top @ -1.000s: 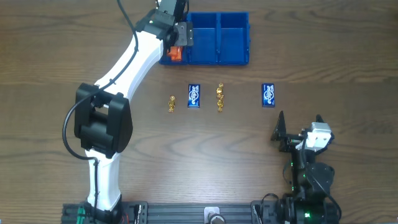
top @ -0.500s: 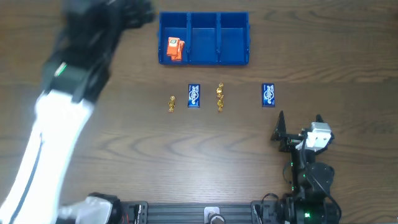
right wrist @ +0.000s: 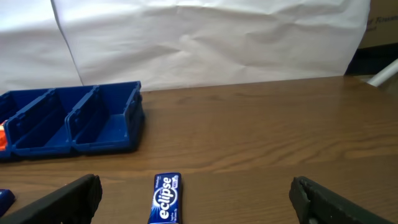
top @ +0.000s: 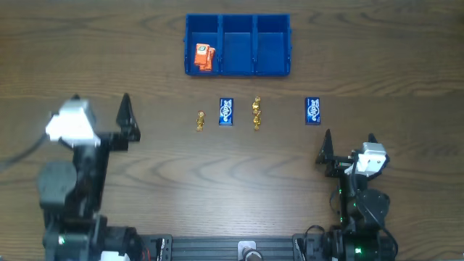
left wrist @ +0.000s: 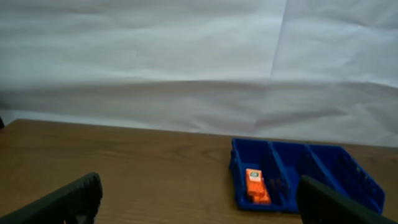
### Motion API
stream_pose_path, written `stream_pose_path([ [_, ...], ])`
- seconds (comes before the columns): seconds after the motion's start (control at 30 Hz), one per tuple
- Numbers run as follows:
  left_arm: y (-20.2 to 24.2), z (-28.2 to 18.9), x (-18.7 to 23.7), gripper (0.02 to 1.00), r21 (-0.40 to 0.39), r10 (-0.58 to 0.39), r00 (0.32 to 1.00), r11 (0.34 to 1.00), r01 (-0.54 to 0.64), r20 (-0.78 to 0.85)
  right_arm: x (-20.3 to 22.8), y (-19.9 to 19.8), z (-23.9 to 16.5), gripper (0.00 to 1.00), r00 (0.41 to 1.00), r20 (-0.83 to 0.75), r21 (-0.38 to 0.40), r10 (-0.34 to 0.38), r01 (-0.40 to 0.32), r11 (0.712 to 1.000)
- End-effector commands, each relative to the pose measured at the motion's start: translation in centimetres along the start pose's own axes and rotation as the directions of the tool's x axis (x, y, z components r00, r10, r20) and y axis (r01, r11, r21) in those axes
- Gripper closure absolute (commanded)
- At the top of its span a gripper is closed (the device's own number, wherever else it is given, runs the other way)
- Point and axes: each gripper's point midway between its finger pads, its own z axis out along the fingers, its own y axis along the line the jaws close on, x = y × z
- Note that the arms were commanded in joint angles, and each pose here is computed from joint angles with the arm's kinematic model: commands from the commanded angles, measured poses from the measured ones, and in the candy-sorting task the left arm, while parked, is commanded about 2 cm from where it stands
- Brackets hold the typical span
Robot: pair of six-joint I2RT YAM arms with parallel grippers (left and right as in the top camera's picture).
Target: Sort Candies Into Trays
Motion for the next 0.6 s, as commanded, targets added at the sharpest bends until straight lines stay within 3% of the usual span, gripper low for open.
stream_pose_path([
  [0.03,0.9,-1.7,5.1,0.018,0.010,0.008,1.000,1.000,-0.008,0.009,0.1,0.1,0.0,0.001,1.000,0.000,-0.006,-0.012,0.012,1.000],
  [0.3,1.7,-1.6,10.5,0.018,0.009,0.007,0.998,1.000,-0.008,0.056,0.1,0.1,0.0,0.001,1.000,0.000,-0.006,-0.012,0.012,1.000],
  [0.6,1.3,-1.6,15.7,0.020,0.048,-0.002,0.996,0.999,0.006,-0.087,0.1,0.1,0.0,0.001,1.000,0.000,-0.006,-0.012,0.012,1.000],
])
